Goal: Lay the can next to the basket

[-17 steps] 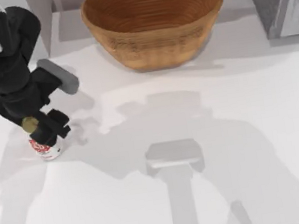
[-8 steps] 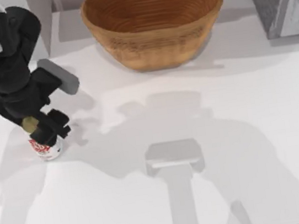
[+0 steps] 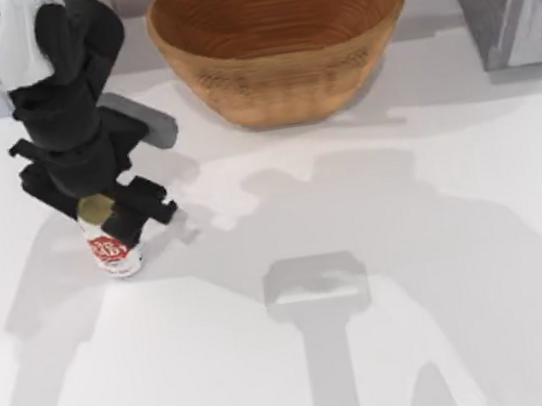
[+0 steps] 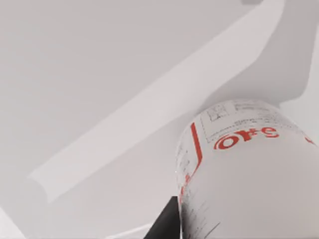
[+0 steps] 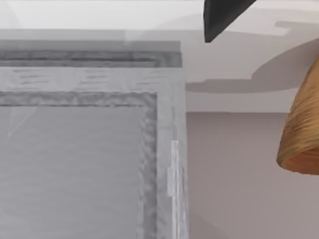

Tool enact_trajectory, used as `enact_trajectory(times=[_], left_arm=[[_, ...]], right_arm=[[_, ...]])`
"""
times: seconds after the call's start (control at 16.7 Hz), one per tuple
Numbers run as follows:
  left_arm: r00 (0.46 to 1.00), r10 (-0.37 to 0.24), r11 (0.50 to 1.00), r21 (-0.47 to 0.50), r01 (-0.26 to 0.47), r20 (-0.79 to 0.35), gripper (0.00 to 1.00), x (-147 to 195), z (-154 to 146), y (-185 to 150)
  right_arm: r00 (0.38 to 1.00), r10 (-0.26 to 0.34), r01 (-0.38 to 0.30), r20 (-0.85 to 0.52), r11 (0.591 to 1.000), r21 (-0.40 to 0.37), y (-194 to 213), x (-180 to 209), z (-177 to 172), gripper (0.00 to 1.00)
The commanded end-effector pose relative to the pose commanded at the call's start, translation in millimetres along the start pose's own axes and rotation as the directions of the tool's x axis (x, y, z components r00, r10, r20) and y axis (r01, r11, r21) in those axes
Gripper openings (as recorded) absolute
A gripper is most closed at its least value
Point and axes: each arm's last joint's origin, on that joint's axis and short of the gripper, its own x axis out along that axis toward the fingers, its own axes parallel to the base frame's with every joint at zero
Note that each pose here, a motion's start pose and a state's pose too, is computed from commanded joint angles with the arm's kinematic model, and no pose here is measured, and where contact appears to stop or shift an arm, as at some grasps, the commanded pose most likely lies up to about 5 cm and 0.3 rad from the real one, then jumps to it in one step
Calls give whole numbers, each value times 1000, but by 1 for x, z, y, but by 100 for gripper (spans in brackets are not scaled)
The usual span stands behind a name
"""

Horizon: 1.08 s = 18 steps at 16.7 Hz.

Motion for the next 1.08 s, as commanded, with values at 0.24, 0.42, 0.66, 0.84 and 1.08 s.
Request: enact_trajectory(times=[0.24,0.42,0.66,0.84,1.08], left_arm=[[1000,-4,973,-229,0,-19,0,-1,29,-37],[999,-6,910,-415,-9,-34,0,-1,48,-70],[1000,0,826,-564,-11,-19,0,-9,64,-110],[1000,3,795,-606,0,4,0,-17,69,-127],[1000,3,792,-611,2,8,0,-18,70,-129]], right_arm=[[1000,0,0,0,1000,0,0,0,0,100],[1000,0,0,0,1000,0,0,0,0,100],[1000,0,0,0,1000,0,0,0,0,100],[1000,0,0,0,1000,0,0,0,0,100],[1000,0,0,0,1000,0,0,0,0,100]])
